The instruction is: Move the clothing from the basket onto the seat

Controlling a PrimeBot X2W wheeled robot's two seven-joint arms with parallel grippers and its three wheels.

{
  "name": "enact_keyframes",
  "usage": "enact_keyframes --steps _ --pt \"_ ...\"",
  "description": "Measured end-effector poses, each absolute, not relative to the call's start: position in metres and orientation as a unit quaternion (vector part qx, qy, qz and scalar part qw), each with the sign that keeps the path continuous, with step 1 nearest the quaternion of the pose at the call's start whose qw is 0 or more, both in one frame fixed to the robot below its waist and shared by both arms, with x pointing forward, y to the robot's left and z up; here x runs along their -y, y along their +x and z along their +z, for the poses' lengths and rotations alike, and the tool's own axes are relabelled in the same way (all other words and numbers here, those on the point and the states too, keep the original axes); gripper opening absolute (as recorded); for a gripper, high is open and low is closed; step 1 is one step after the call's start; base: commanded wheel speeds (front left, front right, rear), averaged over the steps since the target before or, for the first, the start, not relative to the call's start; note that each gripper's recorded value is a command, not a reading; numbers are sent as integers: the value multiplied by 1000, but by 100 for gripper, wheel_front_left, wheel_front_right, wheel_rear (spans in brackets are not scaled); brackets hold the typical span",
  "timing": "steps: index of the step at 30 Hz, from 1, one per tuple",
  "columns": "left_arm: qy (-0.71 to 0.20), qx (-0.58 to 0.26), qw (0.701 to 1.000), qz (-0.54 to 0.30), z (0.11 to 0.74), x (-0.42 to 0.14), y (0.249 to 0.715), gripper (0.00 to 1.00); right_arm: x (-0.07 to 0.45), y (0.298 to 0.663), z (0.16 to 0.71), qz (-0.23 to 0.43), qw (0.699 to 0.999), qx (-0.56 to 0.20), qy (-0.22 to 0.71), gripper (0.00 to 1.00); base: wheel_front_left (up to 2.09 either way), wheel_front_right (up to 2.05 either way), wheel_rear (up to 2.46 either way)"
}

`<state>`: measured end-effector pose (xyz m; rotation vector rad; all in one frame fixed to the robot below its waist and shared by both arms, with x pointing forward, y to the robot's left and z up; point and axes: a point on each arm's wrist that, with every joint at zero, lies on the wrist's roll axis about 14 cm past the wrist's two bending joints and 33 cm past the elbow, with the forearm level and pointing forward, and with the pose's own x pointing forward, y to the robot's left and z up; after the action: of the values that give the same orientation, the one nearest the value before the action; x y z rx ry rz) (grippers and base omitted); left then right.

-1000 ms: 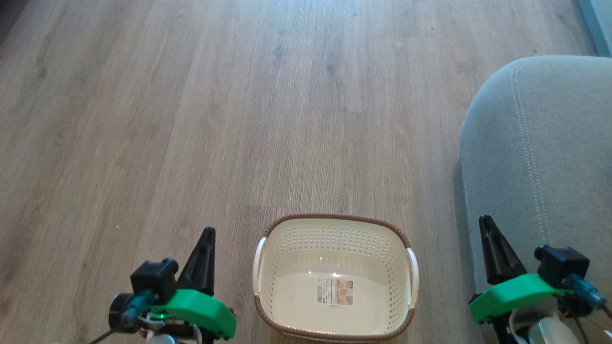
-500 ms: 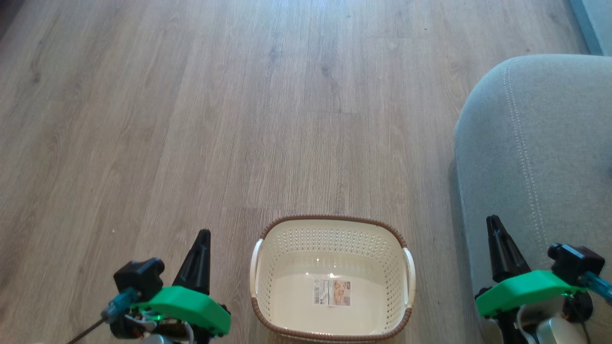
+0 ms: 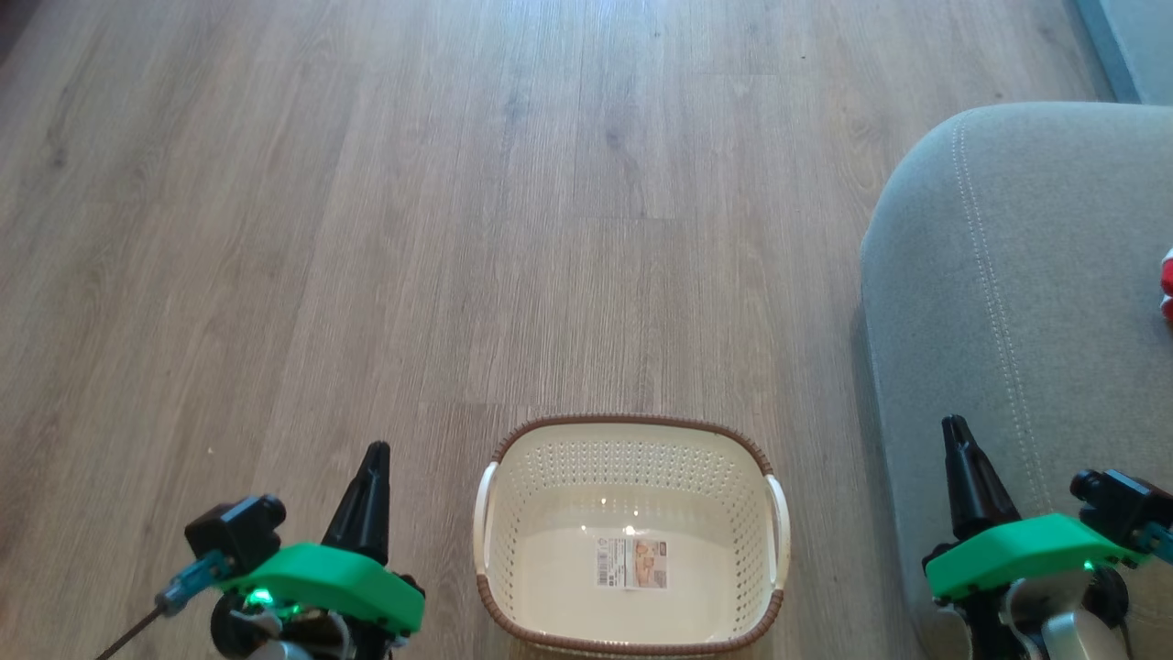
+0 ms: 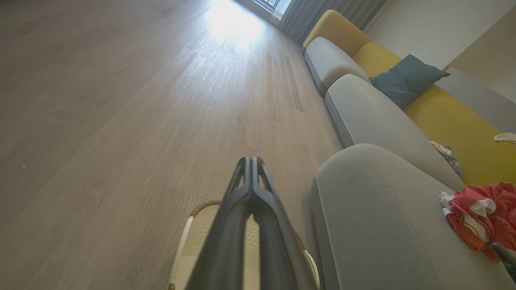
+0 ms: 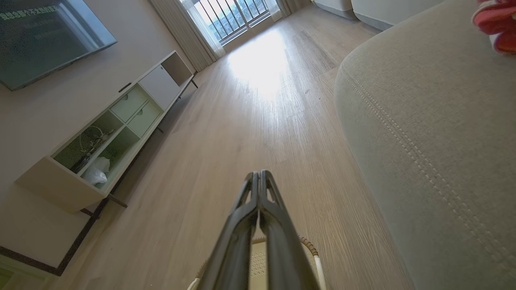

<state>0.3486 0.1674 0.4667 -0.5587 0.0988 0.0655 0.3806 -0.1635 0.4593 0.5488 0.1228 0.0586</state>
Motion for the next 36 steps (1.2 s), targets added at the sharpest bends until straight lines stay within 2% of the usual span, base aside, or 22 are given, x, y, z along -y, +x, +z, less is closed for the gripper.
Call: enact_keyframes --steps 36 --pt "-459 -69 884 47 461 -177 357 0 184 378 460 -24 888 -65 455 0 0 0 0"
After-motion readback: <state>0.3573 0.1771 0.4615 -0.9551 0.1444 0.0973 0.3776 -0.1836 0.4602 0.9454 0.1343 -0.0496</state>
